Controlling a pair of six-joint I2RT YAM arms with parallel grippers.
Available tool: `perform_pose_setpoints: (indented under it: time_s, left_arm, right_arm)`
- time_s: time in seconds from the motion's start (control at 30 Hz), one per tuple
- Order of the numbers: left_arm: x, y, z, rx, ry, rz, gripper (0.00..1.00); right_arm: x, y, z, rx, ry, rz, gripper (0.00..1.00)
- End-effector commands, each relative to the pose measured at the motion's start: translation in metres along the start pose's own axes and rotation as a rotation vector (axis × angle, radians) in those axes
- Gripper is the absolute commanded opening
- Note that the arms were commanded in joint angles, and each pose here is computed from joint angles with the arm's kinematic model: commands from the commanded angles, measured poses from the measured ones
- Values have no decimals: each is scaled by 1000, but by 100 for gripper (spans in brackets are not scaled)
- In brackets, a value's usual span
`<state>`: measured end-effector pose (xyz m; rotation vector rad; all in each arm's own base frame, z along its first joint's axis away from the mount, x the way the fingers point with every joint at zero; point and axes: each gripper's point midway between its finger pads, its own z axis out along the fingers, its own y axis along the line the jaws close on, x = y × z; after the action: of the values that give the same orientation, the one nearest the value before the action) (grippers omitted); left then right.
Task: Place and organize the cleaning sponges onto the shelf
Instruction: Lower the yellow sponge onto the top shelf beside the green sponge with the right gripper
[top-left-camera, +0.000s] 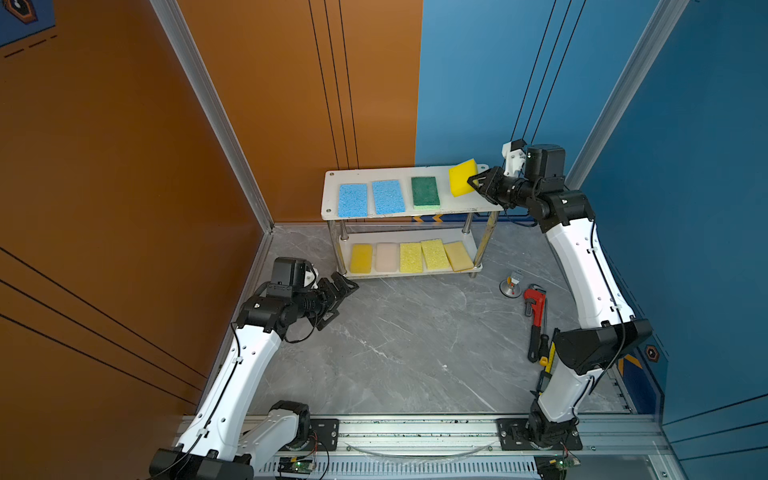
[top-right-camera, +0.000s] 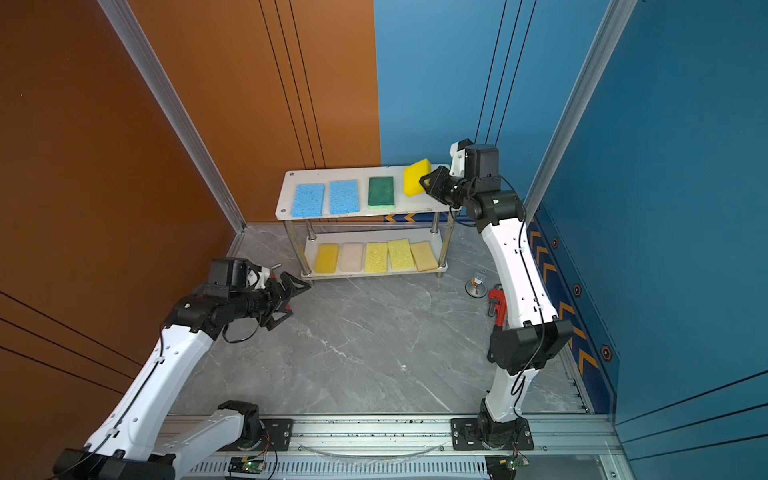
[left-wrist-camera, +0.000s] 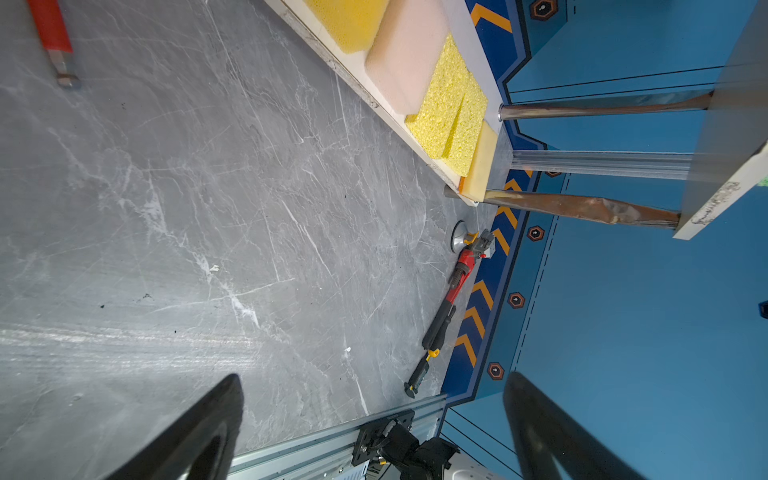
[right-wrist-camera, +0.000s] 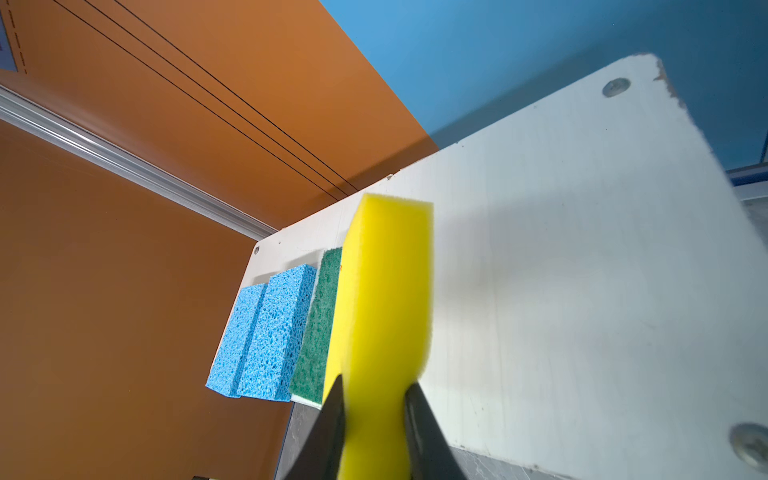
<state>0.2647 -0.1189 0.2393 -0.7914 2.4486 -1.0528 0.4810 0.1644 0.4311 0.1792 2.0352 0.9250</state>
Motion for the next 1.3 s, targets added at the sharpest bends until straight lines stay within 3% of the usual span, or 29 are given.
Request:
perform_pose_setpoints:
  time_s: [0.0,1.27]
  left_arm:
    - [5,3,-2,3,20,6,98]
    - [2,7,3,-10,30,1,98]
  right_arm:
    - [5,3,3,-2,22,-21,22]
    - [24,-10,19,31,91,6,24]
